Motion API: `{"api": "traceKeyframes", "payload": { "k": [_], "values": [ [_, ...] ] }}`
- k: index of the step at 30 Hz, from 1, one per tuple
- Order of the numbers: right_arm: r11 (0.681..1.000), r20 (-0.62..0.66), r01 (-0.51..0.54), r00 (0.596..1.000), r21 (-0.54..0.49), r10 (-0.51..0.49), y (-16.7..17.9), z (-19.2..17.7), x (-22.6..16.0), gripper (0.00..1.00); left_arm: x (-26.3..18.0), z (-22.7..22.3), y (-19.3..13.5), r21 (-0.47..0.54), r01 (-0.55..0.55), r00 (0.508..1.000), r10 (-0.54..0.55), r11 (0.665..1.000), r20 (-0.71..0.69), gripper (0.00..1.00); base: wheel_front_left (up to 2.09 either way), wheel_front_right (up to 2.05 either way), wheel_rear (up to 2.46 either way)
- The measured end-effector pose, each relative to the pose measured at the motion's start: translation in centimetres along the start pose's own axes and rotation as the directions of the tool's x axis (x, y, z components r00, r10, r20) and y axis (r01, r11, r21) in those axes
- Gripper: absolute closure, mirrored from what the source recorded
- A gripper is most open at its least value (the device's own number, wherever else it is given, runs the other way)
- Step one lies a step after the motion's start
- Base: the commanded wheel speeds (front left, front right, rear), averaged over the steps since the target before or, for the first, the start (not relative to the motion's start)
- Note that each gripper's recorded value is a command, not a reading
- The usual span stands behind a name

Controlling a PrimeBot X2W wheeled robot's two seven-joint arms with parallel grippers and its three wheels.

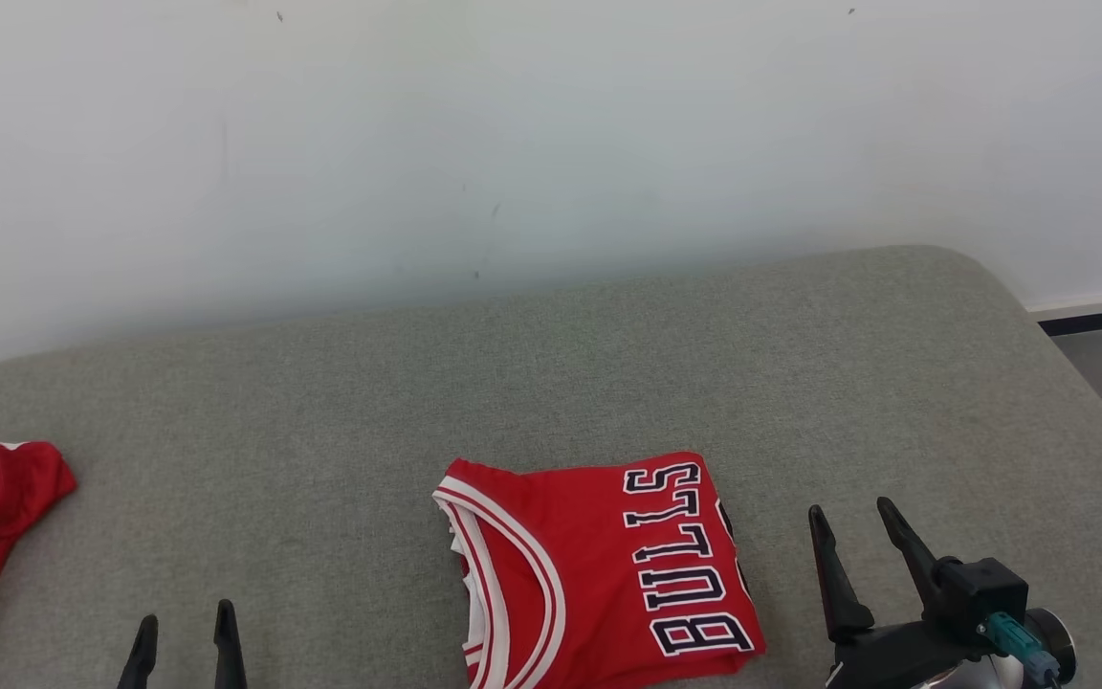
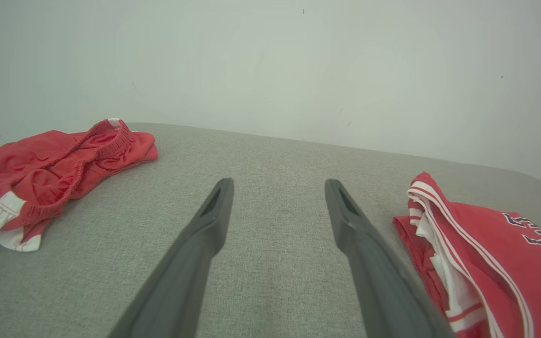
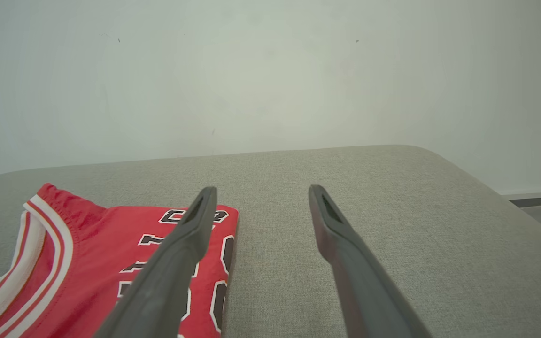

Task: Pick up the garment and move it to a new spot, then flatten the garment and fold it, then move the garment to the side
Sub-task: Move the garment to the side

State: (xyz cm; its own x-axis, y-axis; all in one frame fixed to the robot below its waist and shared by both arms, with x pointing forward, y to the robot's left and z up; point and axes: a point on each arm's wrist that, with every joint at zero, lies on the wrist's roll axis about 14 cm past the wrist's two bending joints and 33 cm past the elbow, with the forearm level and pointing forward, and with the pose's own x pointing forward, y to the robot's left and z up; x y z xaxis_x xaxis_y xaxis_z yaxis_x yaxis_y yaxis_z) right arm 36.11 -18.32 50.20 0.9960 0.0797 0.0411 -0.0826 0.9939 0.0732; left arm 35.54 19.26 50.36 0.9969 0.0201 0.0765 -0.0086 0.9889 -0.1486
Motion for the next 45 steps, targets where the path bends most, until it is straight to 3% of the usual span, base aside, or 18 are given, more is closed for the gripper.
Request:
{"api": "traceKeyframes", "payload": {
  "k": [13,17,19,22,23,27,35,45],
  "values": [
    [0.996,-0.002,-0.068,0.998,-0.05,0.068,1.1,1.7,2.7,0.0,-0.4,-0.2,0.3,-0.007,-0.017,1.0,0.017,1.0,-0.004,0.0,0.0,0.0,0.0],
    [0.996,-0.211,-0.077,0.974,0.035,0.083,1.5,-1.0,4.1,0.0,-0.4,-0.1,0.6,-0.006,-0.026,1.0,0.026,1.0,-0.002,0.0,0.0,0.0,0.0],
    [0.993,-0.255,-0.106,0.96,0.042,0.113,2.2,-1.1,4.9,0.0,-0.2,0.0,0.6,-0.004,-0.028,1.0,0.028,1.0,0.002,0.0,0.0,0.0,0.0],
    [0.993,-0.434,-0.117,0.893,0.031,0.119,1.9,-4.2,4.9,0.0,0.1,0.4,0.8,0.002,-0.031,0.999,0.031,1.0,0.013,0.0,0.0,0.0,0.0],
    [0.993,-0.434,-0.117,0.893,0.031,0.119,1.9,-4.2,4.9,0.0,0.1,0.4,0.8,0.002,-0.031,0.999,0.031,1.0,0.013,0.0,0.0,0.0,0.0],
    [0.993,-0.606,-0.087,0.786,0.081,0.118,1.8,-8.2,3.7,0.0,0.5,1.0,0.7,0.006,-0.027,0.999,0.027,1.0,0.033,0.0,0.0,0.0,0.0],
    [0.99,-0.723,-0.087,0.677,0.108,0.139,2.9,-11.6,3.6,0.0,1.6,1.9,0.8,0.014,-0.024,0.998,0.023,1.0,0.06,0.0,0.0,0.0,0.0],
    [0.985,-0.805,-0.137,0.569,0.107,0.166,4.2,-13.3,4.6,0.03,2.3,1.9,1.5,0.022,-0.04,0.998,0.039,0.999,0.059,0.0,0.0,0.0,0.0]
  ]
}}
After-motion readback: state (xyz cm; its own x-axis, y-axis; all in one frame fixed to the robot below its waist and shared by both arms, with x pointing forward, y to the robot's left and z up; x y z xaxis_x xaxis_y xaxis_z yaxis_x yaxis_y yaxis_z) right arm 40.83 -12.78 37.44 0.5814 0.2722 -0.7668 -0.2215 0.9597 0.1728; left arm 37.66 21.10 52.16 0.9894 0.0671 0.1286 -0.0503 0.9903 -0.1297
